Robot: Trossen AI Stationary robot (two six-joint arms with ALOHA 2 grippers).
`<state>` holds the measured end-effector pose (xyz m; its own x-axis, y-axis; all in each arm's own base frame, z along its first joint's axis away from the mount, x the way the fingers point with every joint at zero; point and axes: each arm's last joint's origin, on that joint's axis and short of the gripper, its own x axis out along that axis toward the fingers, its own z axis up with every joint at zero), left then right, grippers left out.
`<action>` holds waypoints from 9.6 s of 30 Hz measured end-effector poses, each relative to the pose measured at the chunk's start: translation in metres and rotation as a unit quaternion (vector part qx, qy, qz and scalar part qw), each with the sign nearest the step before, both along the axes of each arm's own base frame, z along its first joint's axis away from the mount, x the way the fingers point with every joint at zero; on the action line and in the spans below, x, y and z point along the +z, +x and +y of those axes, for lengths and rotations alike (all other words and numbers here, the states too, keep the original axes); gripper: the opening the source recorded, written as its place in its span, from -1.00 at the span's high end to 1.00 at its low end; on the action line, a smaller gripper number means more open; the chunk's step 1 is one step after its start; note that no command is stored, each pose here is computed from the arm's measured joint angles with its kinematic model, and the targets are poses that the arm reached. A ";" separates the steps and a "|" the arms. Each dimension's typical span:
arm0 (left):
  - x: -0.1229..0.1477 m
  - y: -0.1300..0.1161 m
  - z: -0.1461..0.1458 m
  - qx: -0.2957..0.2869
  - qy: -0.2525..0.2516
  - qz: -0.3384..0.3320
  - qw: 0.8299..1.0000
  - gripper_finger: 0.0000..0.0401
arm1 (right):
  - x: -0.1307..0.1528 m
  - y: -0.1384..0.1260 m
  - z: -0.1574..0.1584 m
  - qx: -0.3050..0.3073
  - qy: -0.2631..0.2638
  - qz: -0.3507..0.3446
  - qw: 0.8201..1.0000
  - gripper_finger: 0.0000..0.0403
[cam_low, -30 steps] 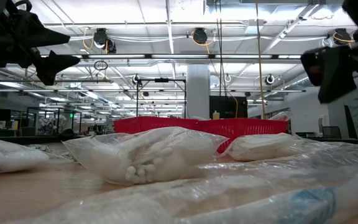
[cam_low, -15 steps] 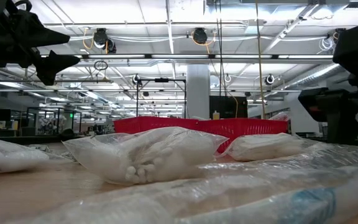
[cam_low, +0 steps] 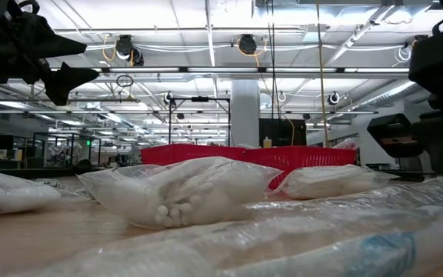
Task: Pick & Place Travel size toiletries
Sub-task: Put the blue toothbrush into the bottom right red bin, then put the transparent cotton pack into the top left red bin
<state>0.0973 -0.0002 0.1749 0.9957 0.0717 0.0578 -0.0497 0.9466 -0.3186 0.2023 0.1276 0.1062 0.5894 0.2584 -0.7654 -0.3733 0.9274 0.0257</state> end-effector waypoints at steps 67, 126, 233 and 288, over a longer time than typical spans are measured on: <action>0.000 0.000 0.000 0.000 0.000 0.000 1.000 -0.35 | 0.023 0.058 -0.133 -0.211 -0.001 -0.184 0.960 0.94; 0.000 0.000 0.000 0.000 0.000 0.000 1.000 -0.35 | 0.025 0.055 -0.106 -0.162 -0.082 -0.208 0.961 0.16; 0.000 0.000 0.000 0.000 0.000 0.000 1.000 -0.35 | 0.047 -0.026 -0.148 -0.082 -0.166 -0.244 0.952 0.91; 0.000 0.000 0.000 0.000 0.000 0.000 1.000 -0.35 | 0.074 -0.006 -0.082 -0.109 -0.032 -0.312 0.943 -0.03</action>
